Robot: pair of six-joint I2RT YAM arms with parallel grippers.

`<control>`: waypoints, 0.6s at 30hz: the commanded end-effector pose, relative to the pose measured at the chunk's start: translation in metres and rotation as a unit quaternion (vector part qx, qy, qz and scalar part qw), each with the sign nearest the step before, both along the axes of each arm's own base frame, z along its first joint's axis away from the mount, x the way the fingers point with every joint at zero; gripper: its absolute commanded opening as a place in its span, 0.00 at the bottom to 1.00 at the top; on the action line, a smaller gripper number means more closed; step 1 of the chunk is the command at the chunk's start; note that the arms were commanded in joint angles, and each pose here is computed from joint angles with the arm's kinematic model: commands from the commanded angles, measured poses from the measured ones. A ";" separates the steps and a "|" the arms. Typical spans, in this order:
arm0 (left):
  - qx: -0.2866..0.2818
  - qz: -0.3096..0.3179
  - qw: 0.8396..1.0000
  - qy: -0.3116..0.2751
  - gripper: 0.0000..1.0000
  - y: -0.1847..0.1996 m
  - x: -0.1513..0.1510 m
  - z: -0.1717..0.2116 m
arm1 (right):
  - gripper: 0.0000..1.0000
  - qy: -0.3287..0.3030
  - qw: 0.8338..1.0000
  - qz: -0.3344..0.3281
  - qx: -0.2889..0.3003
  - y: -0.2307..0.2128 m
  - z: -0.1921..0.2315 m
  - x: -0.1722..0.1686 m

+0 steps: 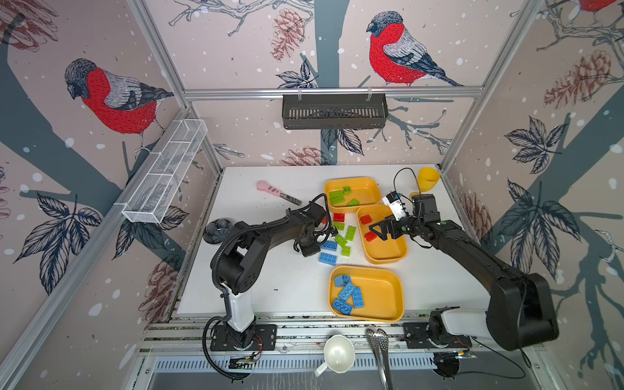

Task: Sort the legos into containers by color
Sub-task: 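Move the left gripper back over a light-blue 2x3 brick in the pile, then grasp the light-blue 2x3 brick with the left gripper and lift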

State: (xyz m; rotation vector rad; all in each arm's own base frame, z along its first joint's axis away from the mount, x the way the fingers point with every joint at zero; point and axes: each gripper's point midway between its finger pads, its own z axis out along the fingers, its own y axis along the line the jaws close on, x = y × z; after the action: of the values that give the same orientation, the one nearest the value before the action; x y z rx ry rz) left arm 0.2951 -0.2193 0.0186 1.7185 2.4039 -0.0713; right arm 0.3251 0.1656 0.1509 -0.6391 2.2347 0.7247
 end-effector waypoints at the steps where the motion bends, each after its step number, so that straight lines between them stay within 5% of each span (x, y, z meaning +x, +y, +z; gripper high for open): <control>1: 0.004 -0.013 1.000 0.001 0.32 0.001 -0.003 -0.001 | 1.00 -0.013 1.000 0.013 0.008 0.003 0.006 -0.002; 10: -0.010 0.014 1.000 0.026 0.25 0.001 -0.016 0.031 | 1.00 -0.014 1.000 0.024 0.015 0.007 0.013 -0.006; 18: -0.140 0.018 0.989 0.034 0.25 -0.047 -0.036 0.114 | 0.99 -0.016 0.999 0.024 0.022 0.006 0.022 -0.010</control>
State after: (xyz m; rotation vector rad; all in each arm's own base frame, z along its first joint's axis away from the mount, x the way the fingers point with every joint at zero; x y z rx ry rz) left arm 0.2867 -0.2516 0.1181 1.5626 2.3171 -0.2766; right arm 0.3187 0.1702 0.1687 -0.6633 2.1874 0.7649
